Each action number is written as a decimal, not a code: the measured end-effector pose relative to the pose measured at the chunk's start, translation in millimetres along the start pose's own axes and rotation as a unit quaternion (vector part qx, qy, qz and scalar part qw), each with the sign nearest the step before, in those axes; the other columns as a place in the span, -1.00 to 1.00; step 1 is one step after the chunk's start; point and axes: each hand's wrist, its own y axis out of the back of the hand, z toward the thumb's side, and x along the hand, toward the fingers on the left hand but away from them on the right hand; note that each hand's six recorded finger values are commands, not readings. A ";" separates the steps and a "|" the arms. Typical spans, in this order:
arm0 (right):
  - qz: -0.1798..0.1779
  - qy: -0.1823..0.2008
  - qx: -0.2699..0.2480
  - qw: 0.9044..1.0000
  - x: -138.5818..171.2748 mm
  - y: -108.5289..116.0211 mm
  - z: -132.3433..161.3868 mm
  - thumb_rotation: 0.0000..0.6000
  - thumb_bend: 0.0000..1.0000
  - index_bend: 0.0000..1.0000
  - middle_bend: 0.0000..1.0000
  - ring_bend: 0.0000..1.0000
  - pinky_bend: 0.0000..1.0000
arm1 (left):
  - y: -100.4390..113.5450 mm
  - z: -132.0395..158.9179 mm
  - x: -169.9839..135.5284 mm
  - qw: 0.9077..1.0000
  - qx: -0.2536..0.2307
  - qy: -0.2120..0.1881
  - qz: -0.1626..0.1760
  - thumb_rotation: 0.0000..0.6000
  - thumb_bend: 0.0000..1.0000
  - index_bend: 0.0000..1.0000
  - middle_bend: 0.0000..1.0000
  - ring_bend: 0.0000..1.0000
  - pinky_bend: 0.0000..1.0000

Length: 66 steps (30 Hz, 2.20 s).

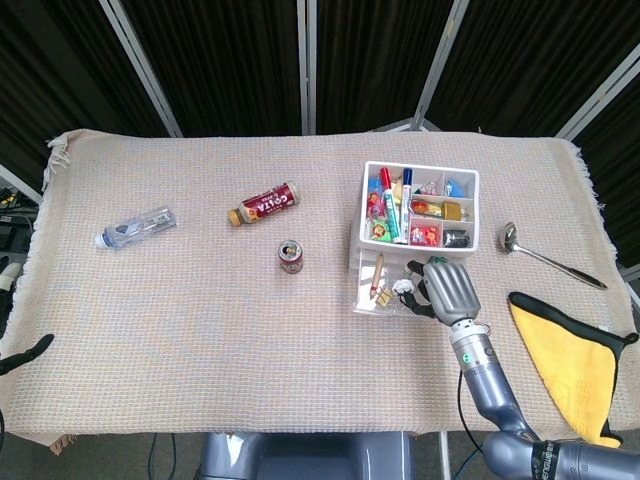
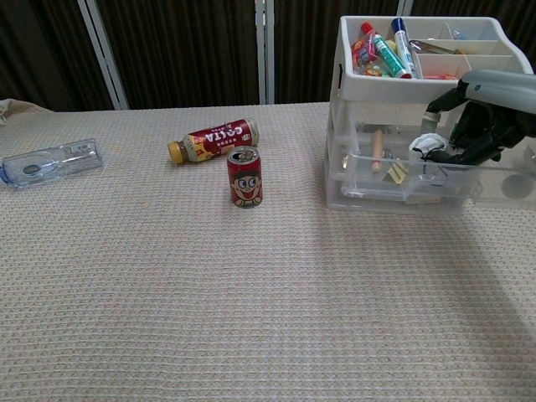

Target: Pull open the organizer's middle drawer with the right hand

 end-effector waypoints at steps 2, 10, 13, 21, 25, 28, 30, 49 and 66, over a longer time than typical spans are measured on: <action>-0.002 0.001 -0.001 1.000 0.8 1.5 0.8 1.00 -0.23 0.09 1.00 1.00 0.40 | 0.0 0.0 0.1 1.000 0.000 0.000 0.000 1.00 -0.81 -1.00 -1.00 -1.00 -1.00; -0.025 0.014 -0.003 1.000 9.8 18.5 5.4 1.00 -0.24 0.10 1.00 1.00 0.40 | 0.7 -0.5 -0.2 1.000 0.000 0.001 0.002 1.00 -0.81 -1.00 -1.00 -1.00 -1.00; -0.041 0.018 -0.010 0.999 15.1 30.1 4.3 1.00 -0.24 0.11 1.00 1.00 0.39 | 0.6 -0.6 -0.6 1.000 0.000 0.001 0.001 1.00 -0.81 -1.00 -1.00 -1.00 -1.00; -0.089 0.015 -0.029 0.996 30.4 65.2 -10.2 1.00 -0.24 0.10 1.00 1.00 0.39 | 1.4 -0.1 -1.5 1.000 0.001 0.001 0.003 1.00 -0.81 -1.00 -1.00 -1.00 -1.00; -0.119 0.001 -0.045 0.992 40.2 86.2 -28.7 1.00 -0.25 0.10 1.00 1.00 0.39 | 0.8 0.4 -1.9 1.000 0.003 0.000 0.002 1.00 -0.80 -1.00 -1.00 -1.00 -1.00; -0.136 -0.015 -0.059 0.989 46.8 98.6 -48.1 1.00 -0.25 0.10 1.00 1.00 0.39 | 0.7 1.6 -2.2 1.000 0.004 -0.001 0.002 1.00 -0.80 -1.00 -1.00 -1.00 -1.00; -0.146 -0.028 -0.066 0.987 51.0 105.0 -64.8 1.00 -0.25 0.10 1.00 1.00 0.38 | 0.5 2.0 -2.5 1.000 0.005 -0.001 0.002 1.00 -0.80 -1.00 -1.00 -1.00 -1.00; -0.162 -0.136 -0.069 0.975 88.0 93.6 -190.3 1.00 -0.63 -0.25 0.72 0.74 0.13 | -6.4 5.1 -1.1 1.000 0.017 -0.002 -0.005 1.00 -0.80 -1.00 -1.00 -1.00 -1.00; -0.155 -0.060 -0.010 0.986 121.8 93.8 -169.9 1.00 -0.97 -1.00 -1.00 -1.00 -1.00 | -18.9 6.1 6.1 1.000 0.023 -0.005 -0.007 1.00 -0.81 -1.00 -1.00 -1.00 -1.00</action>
